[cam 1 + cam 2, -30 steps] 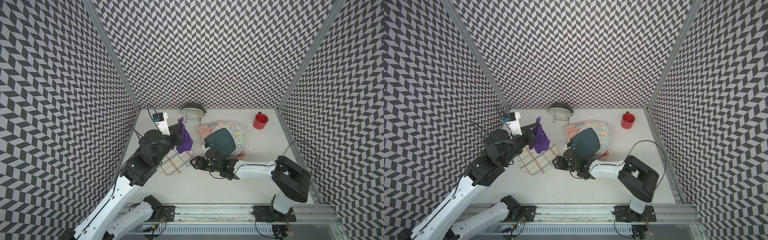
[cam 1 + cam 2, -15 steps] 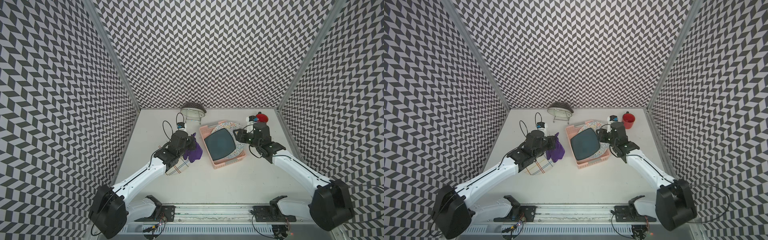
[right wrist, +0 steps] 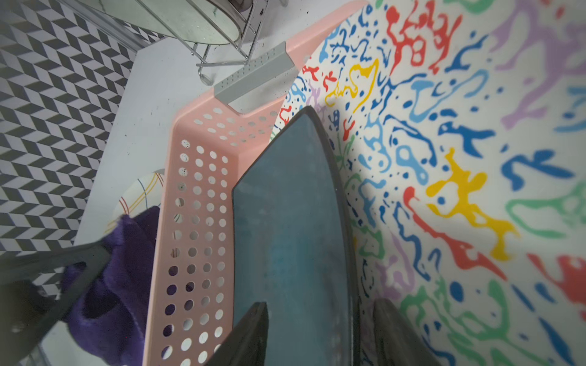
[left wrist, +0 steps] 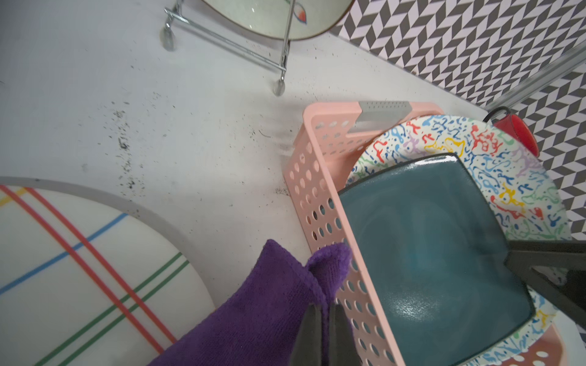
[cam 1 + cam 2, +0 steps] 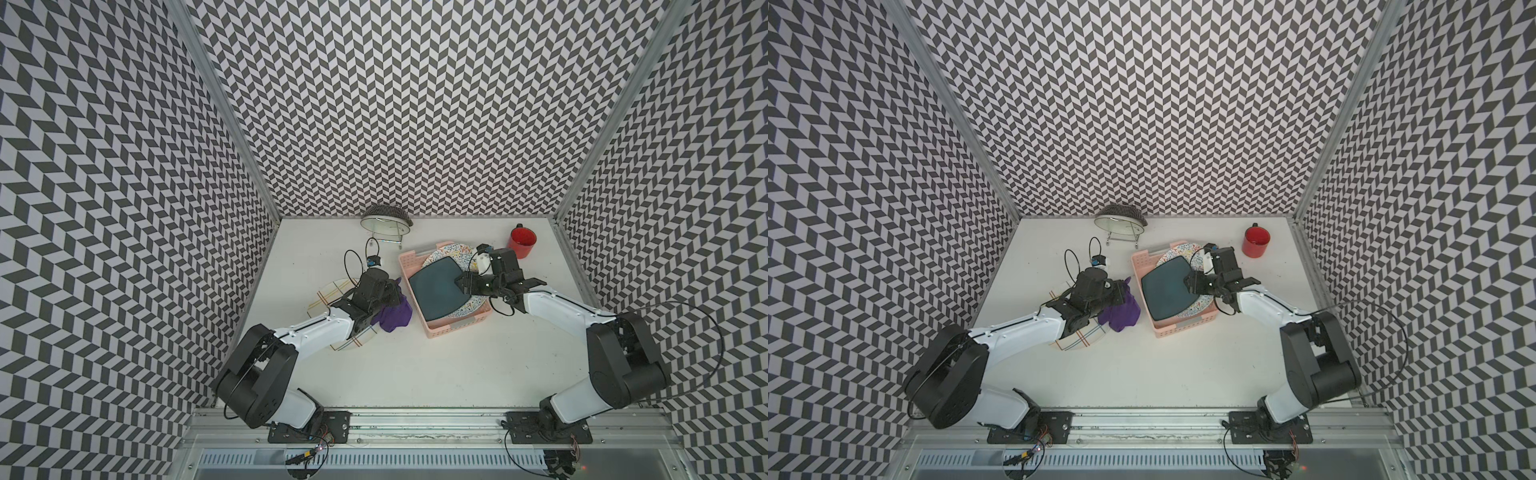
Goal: Wipe the wet plate dry
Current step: Pick up the plate from the bin.
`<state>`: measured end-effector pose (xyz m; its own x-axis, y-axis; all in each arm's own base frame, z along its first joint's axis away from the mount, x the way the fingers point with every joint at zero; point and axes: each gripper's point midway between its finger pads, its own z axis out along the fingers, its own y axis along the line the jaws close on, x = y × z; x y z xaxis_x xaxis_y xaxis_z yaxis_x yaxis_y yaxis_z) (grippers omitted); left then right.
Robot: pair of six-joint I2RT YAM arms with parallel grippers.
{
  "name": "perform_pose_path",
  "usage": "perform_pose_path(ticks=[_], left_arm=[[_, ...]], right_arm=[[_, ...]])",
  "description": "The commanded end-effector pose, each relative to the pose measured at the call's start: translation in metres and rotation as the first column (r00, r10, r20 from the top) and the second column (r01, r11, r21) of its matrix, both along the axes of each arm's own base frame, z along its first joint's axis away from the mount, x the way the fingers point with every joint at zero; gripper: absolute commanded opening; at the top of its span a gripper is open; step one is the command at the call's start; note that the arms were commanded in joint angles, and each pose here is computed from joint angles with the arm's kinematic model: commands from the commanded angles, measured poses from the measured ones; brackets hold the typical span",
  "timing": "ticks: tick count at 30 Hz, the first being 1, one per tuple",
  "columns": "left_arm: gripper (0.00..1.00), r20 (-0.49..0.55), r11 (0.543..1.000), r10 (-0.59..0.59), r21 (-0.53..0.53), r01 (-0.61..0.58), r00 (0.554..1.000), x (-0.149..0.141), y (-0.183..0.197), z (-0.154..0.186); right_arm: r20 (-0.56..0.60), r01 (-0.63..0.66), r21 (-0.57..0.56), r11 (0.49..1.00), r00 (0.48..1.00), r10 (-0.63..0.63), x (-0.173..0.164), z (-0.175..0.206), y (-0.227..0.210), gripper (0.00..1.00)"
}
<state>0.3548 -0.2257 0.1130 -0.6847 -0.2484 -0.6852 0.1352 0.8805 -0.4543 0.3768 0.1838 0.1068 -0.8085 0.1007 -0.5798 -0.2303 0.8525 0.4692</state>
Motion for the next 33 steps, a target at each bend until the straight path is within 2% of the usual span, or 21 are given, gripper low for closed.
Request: perform_pose_path(ticks=[1, 4, 9, 11, 16, 20, 24, 27, 30, 33], left_arm=[[0.0, 0.05, 0.997, -0.037, -0.073, 0.041, 0.998, 0.005, -0.019, 0.004], [0.0, 0.041, 0.998, -0.046, -0.043, 0.048, 0.998, 0.007, -0.026, -0.01], [0.0, 0.023, 0.994, -0.077, -0.074, 0.078, 0.997, 0.005, -0.039, -0.021], [0.0, 0.027, 0.993, -0.082, -0.082, 0.084, 0.996, 0.003, -0.042, -0.02], [0.0, 0.053, 0.993, -0.077, -0.082, 0.081, 0.996, 0.001, -0.039, -0.008], [0.0, 0.08, 0.994, -0.067, -0.081, 0.074, 0.994, -0.002, -0.031, 0.007], [0.0, 0.116, 0.993, -0.044, -0.1, 0.055, 0.992, -0.007, -0.015, 0.03], [0.0, 0.163, 0.993, -0.018, -0.116, 0.037, 0.986, -0.014, 0.002, 0.06], [0.0, 0.238, 0.99, 0.01, -0.136, 0.023, 0.971, -0.023, 0.016, 0.099], [0.0, 0.328, 0.98, 0.005, -0.19, 0.06, 0.945, -0.035, 0.02, 0.146]], right_arm=[[-0.053, -0.077, 0.088, 0.993, 0.995, 0.082, -0.014, -0.018, 0.016, 0.53], [-0.068, -0.133, 0.169, 0.977, 0.987, 0.146, -0.024, -0.014, 0.028, 0.48], [-0.008, -0.183, 0.277, 0.943, 0.981, 0.193, -0.028, 0.014, 0.04, 0.44], [-0.013, -0.172, 0.273, 0.947, 0.983, 0.182, -0.025, 0.011, 0.039, 0.44], [-0.054, -0.13, 0.227, 0.965, 0.988, 0.146, -0.02, -0.017, 0.033, 0.32], [-0.046, -0.121, 0.227, 0.966, 0.99, 0.135, -0.019, -0.019, 0.032, 0.18], [0.003, -0.114, 0.23, 0.967, 0.993, 0.116, -0.016, 0.001, 0.029, 0.07], [0.066, -0.114, 0.264, 0.958, 0.993, 0.1, -0.015, 0.03, 0.029, 0.01], [0.14, -0.123, 0.308, 0.943, 0.987, 0.083, -0.018, 0.065, 0.028, 0.0], [0.214, -0.13, 0.364, 0.922, 0.975, 0.053, -0.026, 0.102, 0.026, 0.0]])
